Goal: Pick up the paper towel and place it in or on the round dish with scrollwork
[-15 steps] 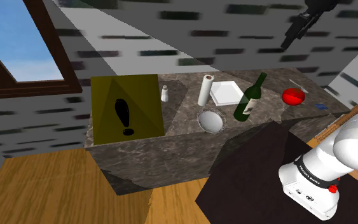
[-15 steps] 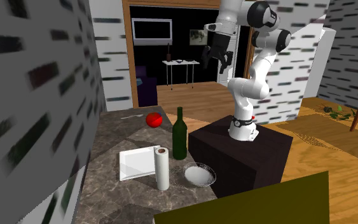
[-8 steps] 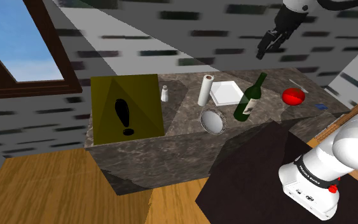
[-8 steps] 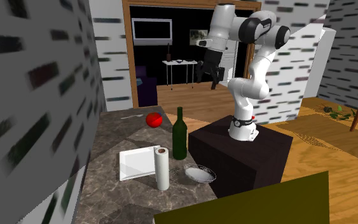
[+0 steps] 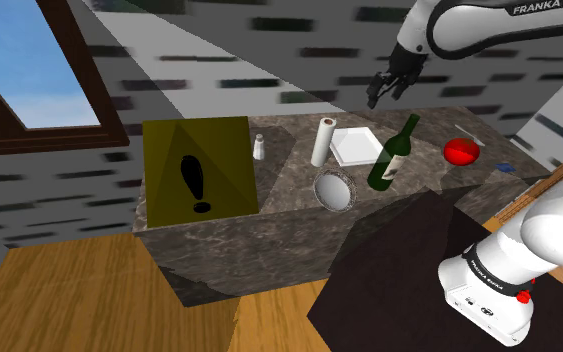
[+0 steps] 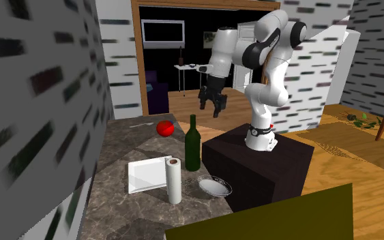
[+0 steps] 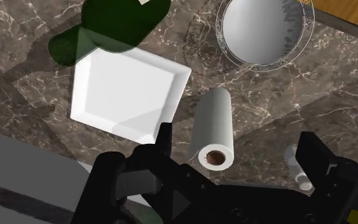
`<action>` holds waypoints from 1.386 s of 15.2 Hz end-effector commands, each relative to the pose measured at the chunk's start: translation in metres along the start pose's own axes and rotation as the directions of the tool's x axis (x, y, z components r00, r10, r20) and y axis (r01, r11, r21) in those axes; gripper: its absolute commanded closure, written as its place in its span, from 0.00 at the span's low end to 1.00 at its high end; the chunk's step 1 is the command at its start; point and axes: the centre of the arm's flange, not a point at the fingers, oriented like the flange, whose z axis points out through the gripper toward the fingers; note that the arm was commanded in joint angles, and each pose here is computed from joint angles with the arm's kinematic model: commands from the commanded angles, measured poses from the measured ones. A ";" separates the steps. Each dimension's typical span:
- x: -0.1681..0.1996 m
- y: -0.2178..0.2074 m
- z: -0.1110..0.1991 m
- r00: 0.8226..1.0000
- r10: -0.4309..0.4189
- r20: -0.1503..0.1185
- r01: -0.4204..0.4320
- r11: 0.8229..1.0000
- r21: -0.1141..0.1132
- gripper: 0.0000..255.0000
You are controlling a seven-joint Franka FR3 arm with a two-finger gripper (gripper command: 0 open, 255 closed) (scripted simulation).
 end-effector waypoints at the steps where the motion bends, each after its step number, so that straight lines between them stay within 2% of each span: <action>1: 0.017 -0.004 0.022 1.000 0.029 -0.005 -0.029 1.000 0.006 0.00; 8: 0.066 -0.011 0.099 0.992 0.125 -0.013 -0.125 0.992 0.023 0.00; 15: 0.116 -0.015 0.175 0.975 0.220 -0.019 -0.219 0.975 0.041 0.00; 21: 0.121 -0.016 0.208 0.973 0.229 -0.019 -0.228 0.973 0.043 0.00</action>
